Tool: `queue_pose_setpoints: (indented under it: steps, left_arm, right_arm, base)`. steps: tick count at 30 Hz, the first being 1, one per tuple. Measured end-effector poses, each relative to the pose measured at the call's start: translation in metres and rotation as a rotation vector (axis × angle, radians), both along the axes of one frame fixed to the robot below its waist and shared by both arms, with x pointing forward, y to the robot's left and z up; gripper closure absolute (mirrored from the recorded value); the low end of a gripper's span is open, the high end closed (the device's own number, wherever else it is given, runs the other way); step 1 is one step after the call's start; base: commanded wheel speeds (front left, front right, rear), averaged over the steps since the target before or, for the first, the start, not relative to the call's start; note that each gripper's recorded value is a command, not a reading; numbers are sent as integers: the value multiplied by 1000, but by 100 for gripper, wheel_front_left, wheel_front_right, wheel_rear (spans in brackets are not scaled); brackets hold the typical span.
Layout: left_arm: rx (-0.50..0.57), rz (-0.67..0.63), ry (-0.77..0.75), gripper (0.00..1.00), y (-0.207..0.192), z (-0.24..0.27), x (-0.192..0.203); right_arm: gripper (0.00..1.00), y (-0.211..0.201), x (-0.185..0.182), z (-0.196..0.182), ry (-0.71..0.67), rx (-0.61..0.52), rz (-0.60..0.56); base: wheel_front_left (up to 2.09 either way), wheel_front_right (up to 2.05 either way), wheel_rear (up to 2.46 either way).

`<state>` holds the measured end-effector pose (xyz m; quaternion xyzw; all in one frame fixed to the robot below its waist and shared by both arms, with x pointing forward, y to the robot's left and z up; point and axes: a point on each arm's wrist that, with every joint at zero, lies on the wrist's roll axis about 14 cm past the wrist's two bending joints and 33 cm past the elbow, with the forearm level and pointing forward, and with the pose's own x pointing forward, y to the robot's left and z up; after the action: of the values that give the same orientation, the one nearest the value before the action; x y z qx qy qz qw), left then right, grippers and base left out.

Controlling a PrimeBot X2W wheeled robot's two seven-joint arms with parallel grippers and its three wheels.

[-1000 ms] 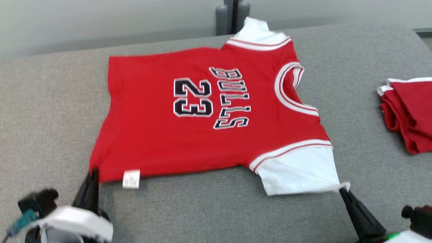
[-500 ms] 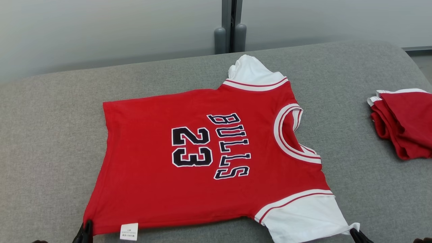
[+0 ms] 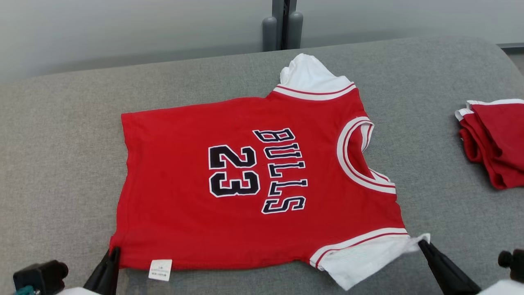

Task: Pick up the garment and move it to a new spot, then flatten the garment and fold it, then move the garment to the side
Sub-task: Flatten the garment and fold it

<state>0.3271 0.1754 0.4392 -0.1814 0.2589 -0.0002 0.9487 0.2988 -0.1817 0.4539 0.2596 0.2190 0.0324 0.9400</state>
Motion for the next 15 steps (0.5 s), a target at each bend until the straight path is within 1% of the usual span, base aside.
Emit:
queue_pose_setpoints:
  steps: [1, 4, 6, 9, 15]
  left_arm:
    - [4, -13, 9, 100, 0, -1, 4]
    - [12, -43, 22, 100, -2, -4, 17]
    - [9, -66, 31, 100, -5, -5, 24]
    - [7, -83, 58, 100, -6, -10, 30]
    - [21, -88, 70, 100, -2, -15, 47]
  right_arm:
    - [100, 1, 8, 2, -10, 16, 2]
    - [100, -4, 31, 7, -40, -12, 21]
    - [100, -2, 47, 11, -64, 2, 30]
    - [100, -5, 65, 9, -63, -30, 55]
    - [100, 0, 101, 6, -75, -36, 99]
  base:
    - [0, 0, 0]
    - [0, 0, 0]
    - [0, 0, 0]
    - [0, 0, 0]
    - [0, 0, 0]
